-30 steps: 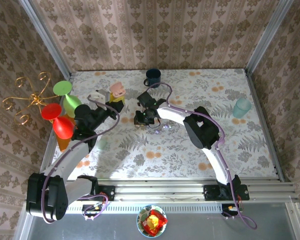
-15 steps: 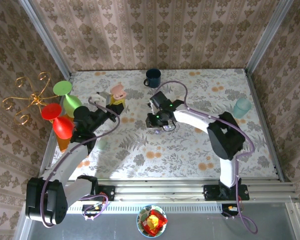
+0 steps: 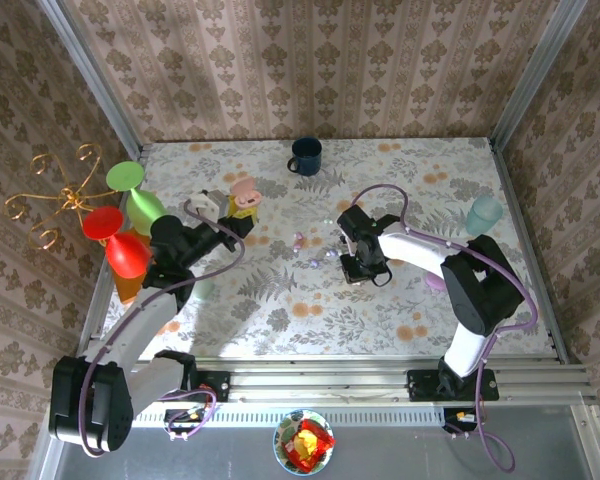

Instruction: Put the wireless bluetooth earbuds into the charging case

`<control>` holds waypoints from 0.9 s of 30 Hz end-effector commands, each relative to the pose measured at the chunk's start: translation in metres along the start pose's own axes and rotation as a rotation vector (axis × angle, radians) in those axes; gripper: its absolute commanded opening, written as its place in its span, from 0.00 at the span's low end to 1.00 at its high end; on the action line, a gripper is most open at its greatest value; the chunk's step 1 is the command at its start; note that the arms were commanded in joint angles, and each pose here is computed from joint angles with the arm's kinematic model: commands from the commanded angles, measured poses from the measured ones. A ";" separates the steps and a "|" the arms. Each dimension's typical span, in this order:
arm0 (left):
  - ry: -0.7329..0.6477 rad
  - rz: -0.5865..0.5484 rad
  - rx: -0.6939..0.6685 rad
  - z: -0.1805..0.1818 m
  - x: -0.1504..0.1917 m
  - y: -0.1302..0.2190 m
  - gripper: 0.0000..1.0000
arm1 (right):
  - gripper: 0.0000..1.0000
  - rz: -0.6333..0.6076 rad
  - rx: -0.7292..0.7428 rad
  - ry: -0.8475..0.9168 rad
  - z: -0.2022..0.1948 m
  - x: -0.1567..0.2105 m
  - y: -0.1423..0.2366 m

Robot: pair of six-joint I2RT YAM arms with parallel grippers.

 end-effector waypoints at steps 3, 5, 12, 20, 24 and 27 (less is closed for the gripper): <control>-0.038 -0.006 0.030 -0.008 -0.003 0.003 0.32 | 0.24 0.070 0.093 0.042 -0.014 0.011 -0.008; -0.042 -0.007 0.030 -0.008 -0.003 0.003 0.32 | 0.25 0.072 0.110 0.047 -0.016 0.011 -0.007; -0.037 0.000 0.018 -0.006 -0.001 0.003 0.32 | 0.30 0.055 0.153 0.035 -0.020 0.005 0.003; -0.038 0.000 -0.019 0.002 -0.009 0.001 0.32 | 0.43 -0.013 0.311 -0.012 -0.020 -0.005 0.023; -0.042 -0.019 -0.049 0.007 -0.018 0.003 0.32 | 0.46 -0.074 0.511 -0.040 -0.024 -0.009 0.037; -0.023 -0.025 -0.090 0.016 -0.019 0.006 0.32 | 0.47 -0.107 0.629 -0.031 -0.023 -0.009 0.047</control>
Point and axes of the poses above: each hand's point on the last joint's axis, 136 mm out from that joint toward the fingers, its own y axis back along the fingers, its own z axis along the line the jaws close on, x = y × z, the point moved 2 cm from there along y, back along the fingers, and after that the axes turned 11 degrees about y, right-handed, at the moved point
